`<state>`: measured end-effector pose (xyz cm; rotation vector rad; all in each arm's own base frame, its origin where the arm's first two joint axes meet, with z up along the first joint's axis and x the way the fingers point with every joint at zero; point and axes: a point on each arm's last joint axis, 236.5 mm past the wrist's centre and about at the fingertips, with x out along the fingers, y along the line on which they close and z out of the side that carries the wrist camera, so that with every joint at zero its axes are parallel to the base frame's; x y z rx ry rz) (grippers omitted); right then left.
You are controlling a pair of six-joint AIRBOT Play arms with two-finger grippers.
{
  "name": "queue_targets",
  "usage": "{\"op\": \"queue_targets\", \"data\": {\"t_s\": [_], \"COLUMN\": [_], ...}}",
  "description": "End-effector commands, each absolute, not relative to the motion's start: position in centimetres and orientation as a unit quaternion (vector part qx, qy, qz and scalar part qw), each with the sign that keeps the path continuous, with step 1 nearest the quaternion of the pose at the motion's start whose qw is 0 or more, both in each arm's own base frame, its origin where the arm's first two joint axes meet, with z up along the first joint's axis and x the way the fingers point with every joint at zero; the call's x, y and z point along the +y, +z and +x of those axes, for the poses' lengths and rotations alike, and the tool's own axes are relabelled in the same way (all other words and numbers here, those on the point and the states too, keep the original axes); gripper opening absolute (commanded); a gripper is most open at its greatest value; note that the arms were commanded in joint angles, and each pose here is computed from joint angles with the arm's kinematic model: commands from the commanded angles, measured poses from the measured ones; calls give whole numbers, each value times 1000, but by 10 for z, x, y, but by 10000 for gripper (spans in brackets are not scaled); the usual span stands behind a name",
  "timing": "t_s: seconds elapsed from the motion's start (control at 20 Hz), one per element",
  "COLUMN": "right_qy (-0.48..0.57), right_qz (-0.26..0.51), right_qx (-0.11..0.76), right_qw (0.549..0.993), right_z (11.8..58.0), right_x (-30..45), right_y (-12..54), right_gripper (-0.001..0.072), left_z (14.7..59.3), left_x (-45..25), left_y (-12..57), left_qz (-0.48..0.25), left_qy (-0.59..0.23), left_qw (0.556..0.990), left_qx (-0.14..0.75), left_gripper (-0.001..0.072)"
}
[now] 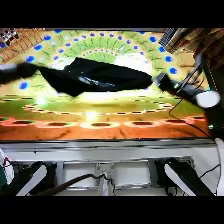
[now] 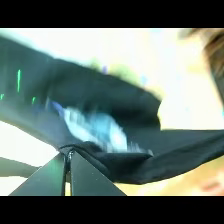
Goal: Fold the clothes and pants, and hang the long-sleeved shirts on hangers.
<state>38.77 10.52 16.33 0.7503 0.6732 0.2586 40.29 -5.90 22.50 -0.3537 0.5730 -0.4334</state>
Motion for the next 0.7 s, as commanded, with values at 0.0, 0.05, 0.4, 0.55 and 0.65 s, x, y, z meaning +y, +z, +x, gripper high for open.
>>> {"op": "queue_targets", "data": {"t_s": [0.0, 0.05, 0.4, 0.55, 0.65], "right_qy": [181, 189, 217, 214, 210], "right_qz": [297, 277, 171, 140, 128], "right_qx": [213, 187, 36, -8, -34], "right_qw": [913, 923, 960, 967, 969], "right_z": [377, 369, 273, 233, 212], "right_x": [108, 107, 102, 97, 94], "right_y": [296, 327, 487, 524, 543], "right_gripper": [34, 34, 34, 34, 34], "left_z": [374, 360, 254, 213, 187], "left_x": [-68, -70, -81, -73, -73], "left_y": [372, 407, 545, 584, 610], "left_qz": [-107, -84, 39, 93, 108], "left_qy": [-229, -228, -193, -141, -125], "left_qw": [959, 966, 976, 975, 967], "left_qx": [125, 86, -88, -147, -193], "left_gripper": [3, 3, 2, 2, 1]}}
